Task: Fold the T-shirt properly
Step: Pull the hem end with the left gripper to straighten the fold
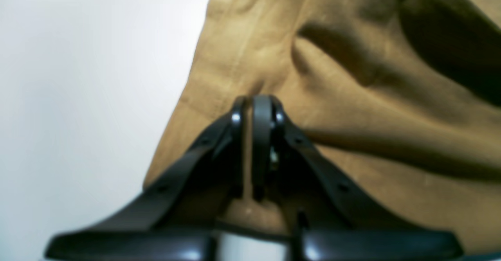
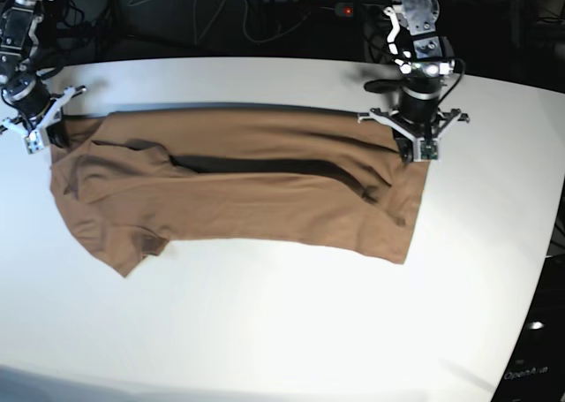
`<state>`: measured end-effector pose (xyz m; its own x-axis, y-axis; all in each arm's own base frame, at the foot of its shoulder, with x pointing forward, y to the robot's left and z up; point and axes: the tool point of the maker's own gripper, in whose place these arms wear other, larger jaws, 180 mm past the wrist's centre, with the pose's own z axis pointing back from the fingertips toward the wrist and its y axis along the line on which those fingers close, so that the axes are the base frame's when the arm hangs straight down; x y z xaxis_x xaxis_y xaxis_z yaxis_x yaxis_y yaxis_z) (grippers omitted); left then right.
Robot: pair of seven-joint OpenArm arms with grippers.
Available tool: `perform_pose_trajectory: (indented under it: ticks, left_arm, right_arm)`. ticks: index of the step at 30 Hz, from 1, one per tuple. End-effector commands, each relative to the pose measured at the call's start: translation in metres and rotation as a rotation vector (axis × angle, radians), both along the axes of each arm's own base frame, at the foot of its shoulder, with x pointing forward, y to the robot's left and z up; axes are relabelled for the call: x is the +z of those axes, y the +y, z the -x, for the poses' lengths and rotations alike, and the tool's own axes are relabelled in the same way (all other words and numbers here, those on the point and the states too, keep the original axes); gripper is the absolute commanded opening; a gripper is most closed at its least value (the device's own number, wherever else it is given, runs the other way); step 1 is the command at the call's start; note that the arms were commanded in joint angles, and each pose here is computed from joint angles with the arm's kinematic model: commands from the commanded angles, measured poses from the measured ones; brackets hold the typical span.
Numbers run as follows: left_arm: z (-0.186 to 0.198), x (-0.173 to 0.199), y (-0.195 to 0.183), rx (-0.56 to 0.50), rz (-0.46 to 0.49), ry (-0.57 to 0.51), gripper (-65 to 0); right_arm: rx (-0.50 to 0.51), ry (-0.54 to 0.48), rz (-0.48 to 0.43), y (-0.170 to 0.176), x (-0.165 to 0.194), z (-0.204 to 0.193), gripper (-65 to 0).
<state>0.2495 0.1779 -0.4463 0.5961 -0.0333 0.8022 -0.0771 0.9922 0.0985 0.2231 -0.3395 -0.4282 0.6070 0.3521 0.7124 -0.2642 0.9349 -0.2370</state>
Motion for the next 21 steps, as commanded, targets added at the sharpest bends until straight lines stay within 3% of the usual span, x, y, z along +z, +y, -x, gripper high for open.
perform_pose_trajectory:
  ticks: [1, 21]
  left_arm:
    - [0.020, -0.014, 0.014, 0.032, -0.050, 0.114, -62.3]
    - [-0.027, 0.023, 0.014, 0.027, -0.065, -0.015, -62.3]
  right_arm:
    - [0.005, -0.032, 0.028, -0.008, 0.013, -0.006, -64.9]
    - [0.019, -0.066, 0.042, -0.007, 0.025, -0.016, -64.9]
